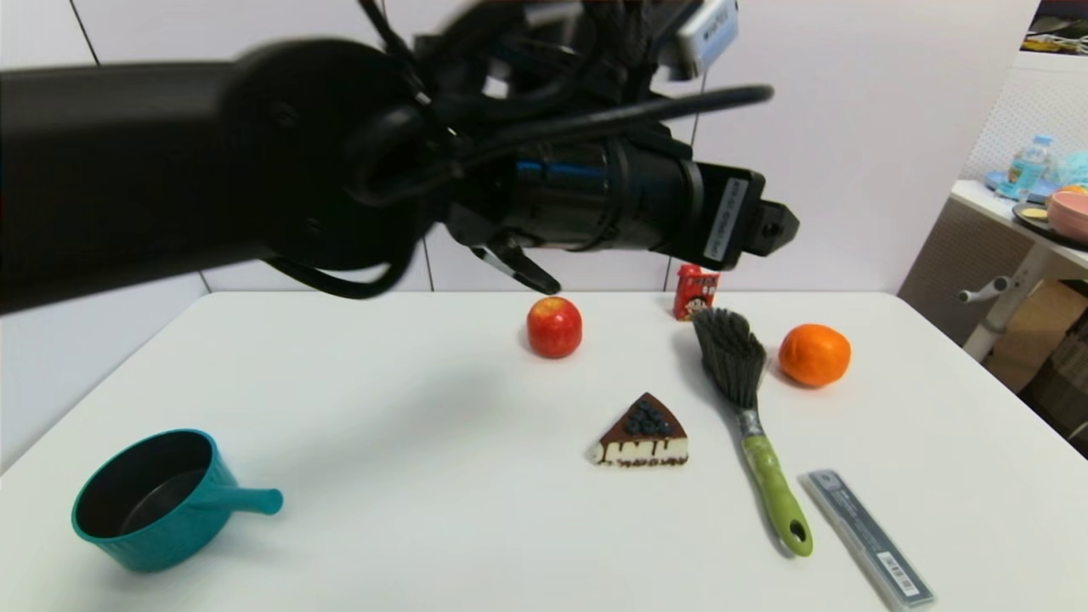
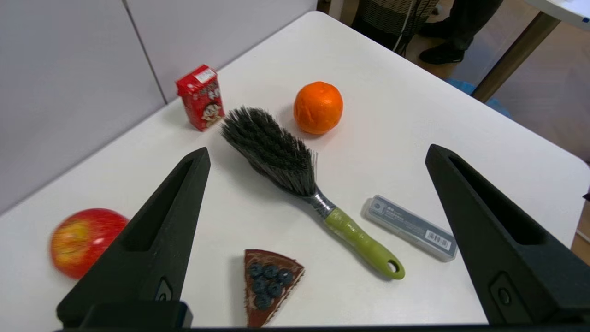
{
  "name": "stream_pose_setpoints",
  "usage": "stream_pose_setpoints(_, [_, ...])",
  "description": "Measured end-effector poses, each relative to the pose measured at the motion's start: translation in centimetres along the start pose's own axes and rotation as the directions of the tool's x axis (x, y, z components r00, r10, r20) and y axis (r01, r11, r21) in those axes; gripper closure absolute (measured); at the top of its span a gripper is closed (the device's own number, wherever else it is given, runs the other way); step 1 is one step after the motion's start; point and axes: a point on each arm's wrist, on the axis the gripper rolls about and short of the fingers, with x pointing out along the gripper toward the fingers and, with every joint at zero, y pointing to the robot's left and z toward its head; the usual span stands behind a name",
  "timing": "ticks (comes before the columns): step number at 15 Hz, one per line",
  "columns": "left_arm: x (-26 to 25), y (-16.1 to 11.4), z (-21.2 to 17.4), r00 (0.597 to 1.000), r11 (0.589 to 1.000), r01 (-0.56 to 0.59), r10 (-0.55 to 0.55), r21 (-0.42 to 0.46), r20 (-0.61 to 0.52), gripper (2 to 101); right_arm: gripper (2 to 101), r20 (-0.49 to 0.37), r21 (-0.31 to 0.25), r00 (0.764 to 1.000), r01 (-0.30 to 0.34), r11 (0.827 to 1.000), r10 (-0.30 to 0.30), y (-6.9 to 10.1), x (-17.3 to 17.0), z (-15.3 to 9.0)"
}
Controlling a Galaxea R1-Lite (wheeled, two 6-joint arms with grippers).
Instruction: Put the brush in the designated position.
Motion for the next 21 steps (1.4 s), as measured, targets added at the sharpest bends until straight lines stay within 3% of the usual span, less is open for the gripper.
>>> stream_pose_setpoints(6, [-13.5, 4.6, 2.2, 0.983, 0.962, -0.167, 0.18, 0.218, -0.04, 7.0, 5.0, 0.0, 0.0, 1.0, 0.0, 1.0, 0.0, 0.0, 0.0, 0.0])
stream_pose_setpoints(9, [-20.3, 7.9, -0.1, 0.926, 0.899, -0.342, 0.372, 0.273, -0.067, 6.4, 5.0, 0.0, 0.0, 1.0, 0.0, 1.0, 0.0, 0.0, 0.0, 0.0])
stream_pose_setpoints(14, [-28.2, 8.3, -7.6, 0.807, 0.797, -0.559, 0.586, 0.227, -0.069, 6.1, 5.0, 0.0, 0.0, 1.0, 0.001, 1.0, -0.001, 0.0, 0.0, 0.0])
stream_pose_setpoints(18, [-31.9, 5.5, -13.7, 0.738, 0.731, -0.668, 0.674, 0.14, -0.001, 6.0, 5.0, 0.0, -0.001, 1.0, 0.0, 1.0, 0.0, 0.0, 0.0, 0.0])
stream_pose_setpoints(21, [-32.9, 3.2, -18.6, 0.7, 0.698, -0.71, 0.714, 0.089, -0.015, 5.9, 5.0, 0.0, 0.0, 1.0, 0.0, 1.0, 0.0, 0.0, 0.0, 0.0])
